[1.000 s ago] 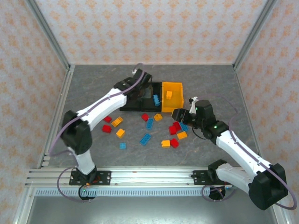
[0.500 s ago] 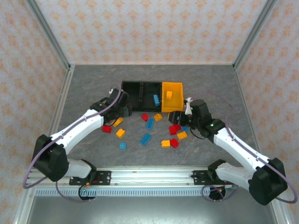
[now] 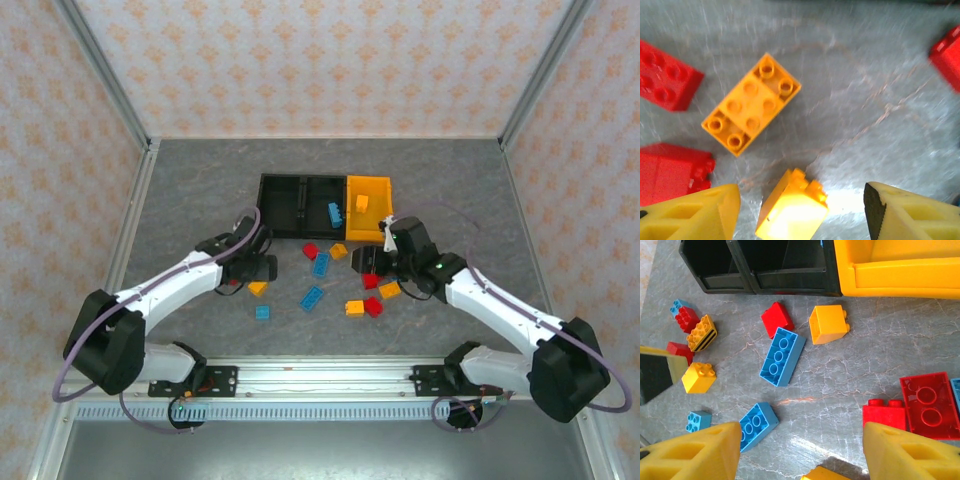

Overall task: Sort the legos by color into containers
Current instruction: Pick up the lego from the bottom-left of the table, then place the lego in the container, then pick up the lego from the middle-left of the table, then place the lego in the container.

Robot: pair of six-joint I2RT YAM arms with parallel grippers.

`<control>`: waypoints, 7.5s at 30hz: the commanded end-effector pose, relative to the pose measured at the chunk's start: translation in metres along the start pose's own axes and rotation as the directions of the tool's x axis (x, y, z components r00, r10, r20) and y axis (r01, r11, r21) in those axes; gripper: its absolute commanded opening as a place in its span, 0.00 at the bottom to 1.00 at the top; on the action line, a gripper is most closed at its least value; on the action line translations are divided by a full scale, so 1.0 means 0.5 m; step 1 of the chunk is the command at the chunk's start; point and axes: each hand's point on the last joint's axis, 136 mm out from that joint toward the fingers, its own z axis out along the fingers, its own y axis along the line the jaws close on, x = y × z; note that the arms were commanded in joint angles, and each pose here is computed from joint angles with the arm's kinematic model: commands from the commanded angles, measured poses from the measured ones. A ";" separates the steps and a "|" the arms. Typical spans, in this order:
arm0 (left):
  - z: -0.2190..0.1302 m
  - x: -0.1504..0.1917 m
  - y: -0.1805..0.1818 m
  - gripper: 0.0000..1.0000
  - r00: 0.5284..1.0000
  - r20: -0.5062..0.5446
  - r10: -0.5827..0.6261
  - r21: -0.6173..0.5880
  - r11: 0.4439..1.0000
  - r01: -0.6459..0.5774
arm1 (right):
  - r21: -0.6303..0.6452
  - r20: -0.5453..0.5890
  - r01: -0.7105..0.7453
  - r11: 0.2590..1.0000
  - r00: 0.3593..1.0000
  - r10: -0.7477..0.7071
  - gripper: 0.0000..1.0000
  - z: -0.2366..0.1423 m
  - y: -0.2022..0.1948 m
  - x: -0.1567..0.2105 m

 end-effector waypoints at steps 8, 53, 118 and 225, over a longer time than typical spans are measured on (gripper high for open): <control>0.054 0.051 -0.002 0.68 0.993 -0.115 0.032 0.005 1.000 -0.031 | 0.001 0.032 0.018 1.000 0.999 -0.018 0.65 -0.005 0.008 -0.017; -0.064 -0.235 -0.301 0.27 0.990 0.134 0.037 0.265 0.962 -0.072 | 0.015 0.172 -0.146 0.989 0.975 0.141 0.65 -0.066 -0.064 -0.063; -0.136 -0.251 -0.232 0.50 0.964 0.265 0.000 0.121 0.992 -0.033 | -0.099 0.217 0.138 0.985 0.969 -0.114 0.66 -0.082 0.085 -0.088; 0.057 -0.421 -0.076 0.36 0.952 0.180 -0.249 -0.084 0.960 0.267 | -0.036 0.231 0.198 0.980 0.955 -0.184 0.66 -0.042 0.152 -0.070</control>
